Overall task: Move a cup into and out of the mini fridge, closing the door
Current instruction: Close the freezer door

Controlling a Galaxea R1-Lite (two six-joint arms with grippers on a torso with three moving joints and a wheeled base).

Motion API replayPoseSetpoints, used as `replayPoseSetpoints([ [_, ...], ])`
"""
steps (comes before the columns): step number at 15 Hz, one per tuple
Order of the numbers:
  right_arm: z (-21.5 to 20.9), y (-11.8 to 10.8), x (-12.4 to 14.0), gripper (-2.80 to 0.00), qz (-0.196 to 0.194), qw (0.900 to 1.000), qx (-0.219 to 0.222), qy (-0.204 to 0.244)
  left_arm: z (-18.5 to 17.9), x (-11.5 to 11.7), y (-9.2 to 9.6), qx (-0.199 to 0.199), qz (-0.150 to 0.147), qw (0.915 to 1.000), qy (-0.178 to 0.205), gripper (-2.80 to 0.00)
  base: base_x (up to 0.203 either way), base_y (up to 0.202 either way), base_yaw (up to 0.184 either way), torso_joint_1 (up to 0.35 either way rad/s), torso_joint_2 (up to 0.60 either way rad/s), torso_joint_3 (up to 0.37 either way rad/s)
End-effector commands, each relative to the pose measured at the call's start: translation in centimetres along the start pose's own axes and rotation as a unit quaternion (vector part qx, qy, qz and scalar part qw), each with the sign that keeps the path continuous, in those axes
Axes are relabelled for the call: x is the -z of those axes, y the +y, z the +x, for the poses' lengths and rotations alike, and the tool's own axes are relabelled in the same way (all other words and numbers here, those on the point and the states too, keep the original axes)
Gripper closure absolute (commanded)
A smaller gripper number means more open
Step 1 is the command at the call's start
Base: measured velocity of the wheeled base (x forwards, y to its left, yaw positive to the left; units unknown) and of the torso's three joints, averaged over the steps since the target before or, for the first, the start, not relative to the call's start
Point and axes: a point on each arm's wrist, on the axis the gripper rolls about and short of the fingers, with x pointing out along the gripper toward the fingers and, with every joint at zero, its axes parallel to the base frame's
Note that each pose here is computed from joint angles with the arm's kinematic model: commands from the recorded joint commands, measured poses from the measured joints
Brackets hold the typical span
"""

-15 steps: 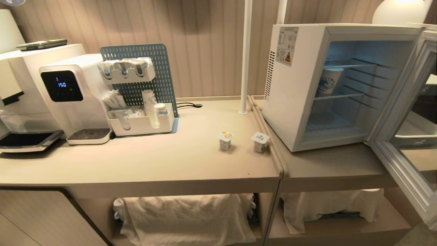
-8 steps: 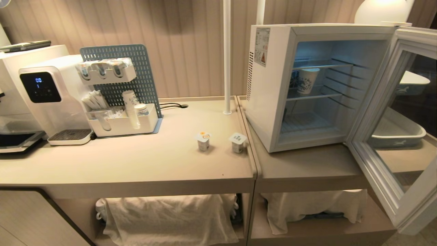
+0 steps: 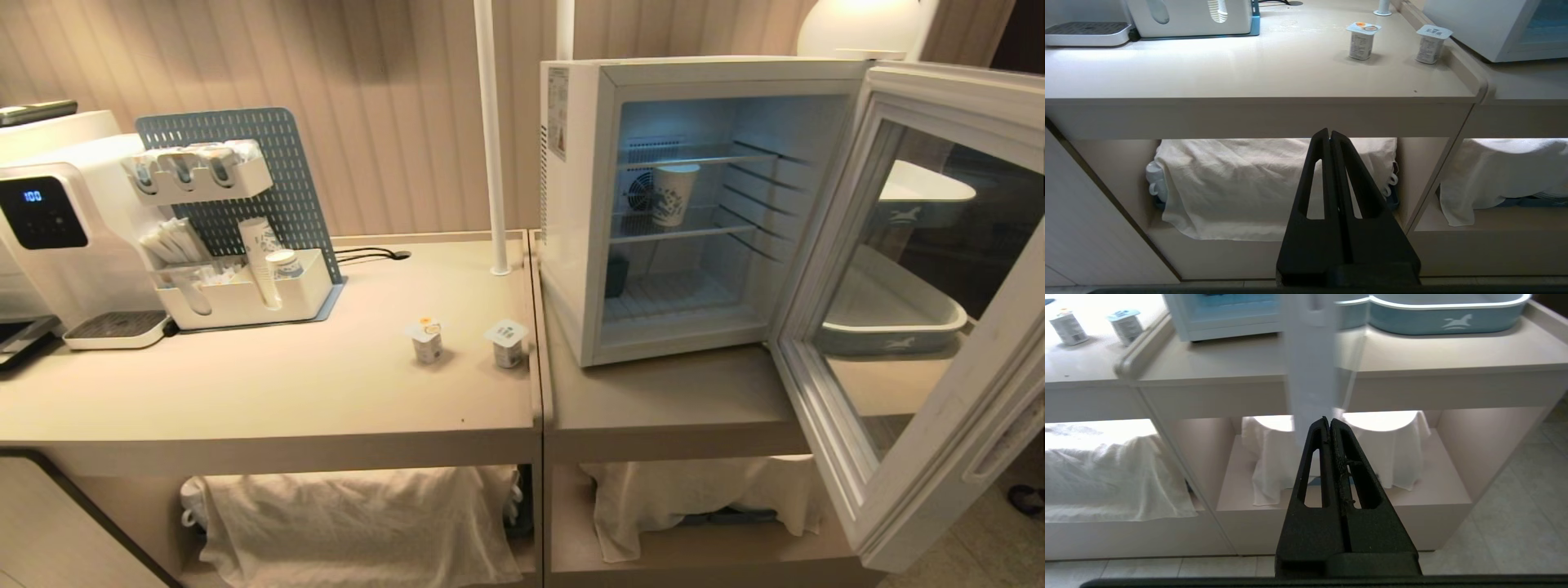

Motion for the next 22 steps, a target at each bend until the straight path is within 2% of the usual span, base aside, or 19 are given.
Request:
replayPoseSetpoints([
  [1, 0.0, 0.0, 0.0, 0.00, 0.000, 1.000, 0.000, 0.001, 0.0, 0.0, 0.0, -0.001, 0.000, 1.0000, 0.001, 0.00, 0.000, -0.197, -0.004, 0.002, 0.00, -0.002],
  [11, 0.0, 0.0, 0.0, 0.00, 0.001, 1.000, 0.000, 0.002, 0.0, 0.0, 0.0, -0.001, 0.000, 1.0000, 0.000, 0.00, 0.000, -0.192, 0.000, 0.002, 0.00, 0.003],
  [14, 0.0, 0.0, -0.1, 0.00, 0.001, 1.000, 0.000, 0.002, 0.0, 0.0, 0.0, -0.001, 0.000, 1.0000, 0.000, 0.00, 0.000, -0.066, 0.000, 0.005, 0.00, 0.002],
  [16, -0.8, -0.1, -2.6, 0.00, 0.014, 1.000, 0.002, -0.024, 0.0, 0.0, 0.0, -0.001, 0.000, 1.0000, 0.000, 0.00, 0.000, 0.000, 0.000, 0.000, 0.00, 0.000],
  [17, -0.8, -0.1, -4.4, 0.00, 0.036, 0.999, 0.009, -0.020, 0.0, 0.0, 0.0, -0.001, 0.000, 1.0000, 0.000, 0.00, 0.000, 0.000, 0.000, 0.000, 0.00, 0.000],
  [18, -0.3, -0.2, -6.1, 0.00, 0.059, 0.998, 0.021, -0.006, 0.0, 0.0, 0.0, -0.001, 0.000, 1.0000, 0.000, 0.00, 0.000, 0.000, 0.000, 0.000, 0.00, 0.000],
  [20, 3.0, -0.4, -9.9, 0.00, 0.102, 0.991, 0.059, 0.068, 0.0, 0.0, 0.0, -0.001, -0.001, 1.0000, 0.000, 0.00, 0.000, 0.000, 0.000, 0.000, 0.00, 0.000],
  [22, 9.5, -0.7, -12.3, 0.00, 0.128, 0.974, 0.088, 0.165, 0.0, 0.0, 0.0, -0.001, -0.001, 1.0000, 0.000, 0.00, 0.000, 0.000, 0.000, 0.000, 0.00, 0.000],
])
